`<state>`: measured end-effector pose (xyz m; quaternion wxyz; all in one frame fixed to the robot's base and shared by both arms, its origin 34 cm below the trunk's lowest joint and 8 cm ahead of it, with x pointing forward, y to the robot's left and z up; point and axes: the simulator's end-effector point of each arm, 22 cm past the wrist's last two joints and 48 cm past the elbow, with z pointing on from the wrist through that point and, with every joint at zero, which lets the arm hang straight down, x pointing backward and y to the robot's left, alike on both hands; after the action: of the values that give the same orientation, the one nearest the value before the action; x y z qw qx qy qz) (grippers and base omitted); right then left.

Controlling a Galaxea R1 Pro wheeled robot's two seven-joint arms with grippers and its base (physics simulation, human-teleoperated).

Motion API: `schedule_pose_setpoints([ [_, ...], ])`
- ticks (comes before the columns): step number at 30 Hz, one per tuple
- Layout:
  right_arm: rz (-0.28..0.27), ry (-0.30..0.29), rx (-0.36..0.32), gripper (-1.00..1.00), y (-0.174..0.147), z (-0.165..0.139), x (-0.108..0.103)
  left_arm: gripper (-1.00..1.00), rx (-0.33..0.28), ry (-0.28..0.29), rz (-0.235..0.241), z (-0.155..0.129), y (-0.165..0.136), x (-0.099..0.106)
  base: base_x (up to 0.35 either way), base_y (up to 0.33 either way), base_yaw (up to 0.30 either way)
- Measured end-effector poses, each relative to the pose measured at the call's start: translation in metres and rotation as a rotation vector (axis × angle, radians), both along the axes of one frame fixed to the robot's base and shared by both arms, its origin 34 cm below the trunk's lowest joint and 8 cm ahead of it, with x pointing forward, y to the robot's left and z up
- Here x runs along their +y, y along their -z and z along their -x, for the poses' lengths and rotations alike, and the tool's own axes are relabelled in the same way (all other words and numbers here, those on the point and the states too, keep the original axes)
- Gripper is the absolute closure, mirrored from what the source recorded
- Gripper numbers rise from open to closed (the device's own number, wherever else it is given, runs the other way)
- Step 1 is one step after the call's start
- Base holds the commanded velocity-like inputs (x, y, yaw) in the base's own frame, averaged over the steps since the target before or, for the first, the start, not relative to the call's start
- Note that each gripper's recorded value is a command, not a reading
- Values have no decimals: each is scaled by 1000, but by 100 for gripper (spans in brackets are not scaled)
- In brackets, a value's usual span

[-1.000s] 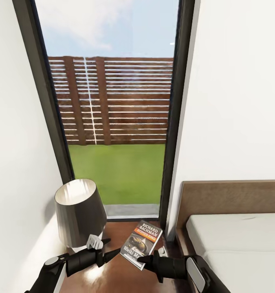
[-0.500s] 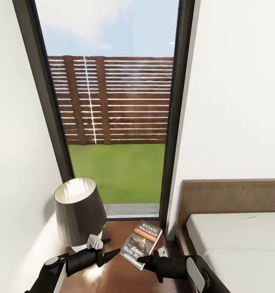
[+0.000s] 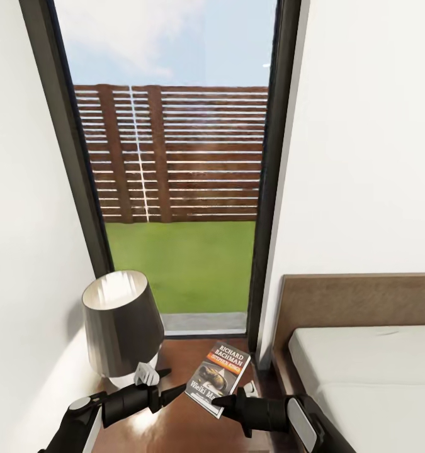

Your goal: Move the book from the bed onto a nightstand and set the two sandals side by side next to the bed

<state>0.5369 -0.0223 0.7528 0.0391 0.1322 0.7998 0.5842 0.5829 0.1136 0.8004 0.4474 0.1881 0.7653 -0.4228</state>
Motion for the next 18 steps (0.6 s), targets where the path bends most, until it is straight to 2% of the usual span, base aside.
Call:
schedule_pose_setpoints([
  [18, 2, -1, 1, 100, 30, 1, 0, -100, -1, 0, 0, 1, 30, 0, 0, 0, 0],
])
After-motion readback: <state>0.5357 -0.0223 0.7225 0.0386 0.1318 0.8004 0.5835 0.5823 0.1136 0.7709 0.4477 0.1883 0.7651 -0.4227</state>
